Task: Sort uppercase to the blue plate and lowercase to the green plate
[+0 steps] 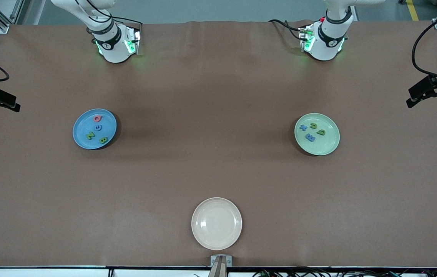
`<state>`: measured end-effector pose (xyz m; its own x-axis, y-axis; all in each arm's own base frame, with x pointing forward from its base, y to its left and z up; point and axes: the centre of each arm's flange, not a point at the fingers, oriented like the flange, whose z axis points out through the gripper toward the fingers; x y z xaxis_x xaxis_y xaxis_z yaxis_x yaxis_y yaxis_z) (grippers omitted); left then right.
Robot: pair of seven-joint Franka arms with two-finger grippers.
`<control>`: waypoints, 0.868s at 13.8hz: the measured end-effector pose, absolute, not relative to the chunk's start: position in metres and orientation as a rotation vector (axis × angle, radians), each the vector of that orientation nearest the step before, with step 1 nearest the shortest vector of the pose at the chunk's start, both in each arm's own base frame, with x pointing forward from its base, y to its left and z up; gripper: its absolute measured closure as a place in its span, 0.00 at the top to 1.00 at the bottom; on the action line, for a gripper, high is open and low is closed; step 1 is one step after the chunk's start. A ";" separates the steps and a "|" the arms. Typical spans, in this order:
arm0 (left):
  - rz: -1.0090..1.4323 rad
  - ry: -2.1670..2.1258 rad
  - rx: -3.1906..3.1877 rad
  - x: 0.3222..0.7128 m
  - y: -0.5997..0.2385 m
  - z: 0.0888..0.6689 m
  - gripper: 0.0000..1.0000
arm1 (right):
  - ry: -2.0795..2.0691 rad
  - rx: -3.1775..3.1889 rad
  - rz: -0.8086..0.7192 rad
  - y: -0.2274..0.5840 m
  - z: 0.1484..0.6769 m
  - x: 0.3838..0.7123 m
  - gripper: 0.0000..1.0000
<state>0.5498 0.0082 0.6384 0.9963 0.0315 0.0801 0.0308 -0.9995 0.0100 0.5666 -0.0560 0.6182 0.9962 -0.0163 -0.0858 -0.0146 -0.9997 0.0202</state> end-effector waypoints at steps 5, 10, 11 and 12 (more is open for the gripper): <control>0.127 0.053 3.130 0.550 0.010 0.639 1.00 | 0.014 3.122 -0.102 -0.042 0.633 0.553 1.00; 0.127 0.058 3.130 0.550 0.011 0.639 1.00 | -0.021 3.124 -0.119 -0.054 0.629 0.547 1.00; 0.127 0.058 3.130 0.550 0.011 0.639 1.00 | -0.023 3.124 -0.119 -0.055 0.629 0.547 1.00; 0.127 0.058 3.130 0.550 0.011 0.639 1.00 | -0.019 3.124 -0.119 -0.053 0.629 0.547 1.00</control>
<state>0.5497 0.0115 0.6389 0.9960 0.0374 0.0810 0.0367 -0.9993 0.0101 0.5471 -0.0534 0.6288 0.9970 -0.0126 -0.0759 -0.0114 -0.9998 0.0158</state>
